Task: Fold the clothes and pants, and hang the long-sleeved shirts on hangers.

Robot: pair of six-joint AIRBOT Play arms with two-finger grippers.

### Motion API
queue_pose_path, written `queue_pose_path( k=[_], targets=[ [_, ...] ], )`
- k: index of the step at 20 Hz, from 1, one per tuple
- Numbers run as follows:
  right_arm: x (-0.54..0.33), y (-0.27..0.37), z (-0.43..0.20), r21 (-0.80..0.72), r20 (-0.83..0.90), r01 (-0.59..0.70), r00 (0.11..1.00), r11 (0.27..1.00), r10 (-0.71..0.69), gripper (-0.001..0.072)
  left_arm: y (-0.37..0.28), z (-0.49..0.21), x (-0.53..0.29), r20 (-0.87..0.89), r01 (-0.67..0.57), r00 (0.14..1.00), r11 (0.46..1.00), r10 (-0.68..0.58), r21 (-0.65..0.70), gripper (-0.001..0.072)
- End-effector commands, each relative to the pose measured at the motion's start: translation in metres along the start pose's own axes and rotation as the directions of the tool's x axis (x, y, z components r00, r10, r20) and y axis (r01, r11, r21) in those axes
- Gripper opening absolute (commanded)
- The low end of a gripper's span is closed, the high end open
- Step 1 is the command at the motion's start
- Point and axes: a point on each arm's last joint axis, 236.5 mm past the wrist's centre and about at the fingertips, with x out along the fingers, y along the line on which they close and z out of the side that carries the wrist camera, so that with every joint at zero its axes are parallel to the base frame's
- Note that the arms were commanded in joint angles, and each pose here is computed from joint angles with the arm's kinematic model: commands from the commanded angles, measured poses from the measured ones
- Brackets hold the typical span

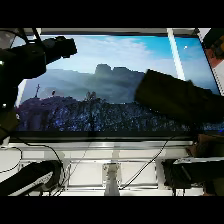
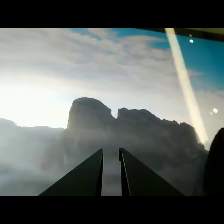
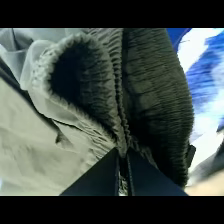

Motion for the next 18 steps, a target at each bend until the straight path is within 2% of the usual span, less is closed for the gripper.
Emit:
queue_pose_path(
  k=[1, 4, 8, 9, 10, 11, 12, 14, 16, 17, 18],
  targets=[
    [-0.050, -0.062, 0.026, 0.127, 0.154, 0.056, 0.985, 0.990, -0.075, 0.0013, -0.012, -0.011, 0.009, -0.034, 0.030, 0.999, 0.999, -0.031, -0.014, 0.0141],
    [-0.064, -0.085, 0.028, 0.176, 0.190, 0.055, 0.978, 0.983, -0.089, 0.0013, -0.018, -0.017, 0.016, -0.045, 0.039, 0.998, 0.999, -0.039, -0.007, 0.0141],
    [-0.064, -0.085, 0.028, 0.175, 0.188, 0.056, 0.978, 0.983, -0.090, 0.0016, -0.024, -0.014, 0.022, -0.027, 0.057, 0.998, 0.998, -0.057, -0.005, 0.0141],
    [-0.064, -0.085, 0.028, 0.174, 0.185, 0.057, 0.979, 0.983, -0.089, 0.0061, -0.024, -0.015, 0.022, -0.028, 0.057, 0.998, 0.998, -0.057, -0.005, 0.0141],
    [-0.066, -0.084, 0.028, 0.173, 0.189, 0.057, 0.978, 0.983, -0.090, 0.0302, -0.024, -0.015, 0.022, -0.028, 0.057, 0.998, 0.998, -0.057, -0.004, 0.0141],
    [-0.071, -0.082, 0.029, 0.202, 0.196, 0.052, 0.976, 0.978, -0.092, 0.0494, -0.024, -0.015, 0.022, -0.028, 0.056, 0.998, 0.998, -0.056, -0.001, 0.0141],
    [-0.078, -0.079, 0.030, 0.231, 0.204, 0.044, 0.975, 0.972, -0.093, 0.0506, -0.024, -0.015, 0.022, -0.028, 0.056, 0.998, 0.998, -0.056, 0.000, 0.0141],
    [-0.109, -0.064, 0.042, 0.237, 0.273, 0.023, 0.958, 0.971, -0.089, 0.0506, -0.021, -0.013, 0.022, -0.023, 0.044, 0.999, 0.999, -0.044, 0.012, 0.0141],
    [-0.150, -0.010, 0.061, 0.125, 0.401, -0.111, 0.915, 0.986, 0.052, 0.0478, -0.010, -0.007, 0.023, 0.003, -0.003, 1.000, 0.998, 0.003, 0.064, 0.0141],
    [-0.172, 0.035, 0.067, 0.029, 0.456, -0.250, 0.865, 0.968, 0.210, 0.0234, 0.000, -0.001, 0.022, 0.030, -0.047, 0.999, 0.993, 0.044, 0.110, 0.0141],
    [-0.188, 0.080, 0.062, -0.083, 0.459, -0.370, 0.810, 0.925, 0.365, 0.0031, 0.010, 0.008, 0.018, 0.064, -0.095, 0.994, 0.983, 0.086, 0.156, 0.0140]
  ],
)
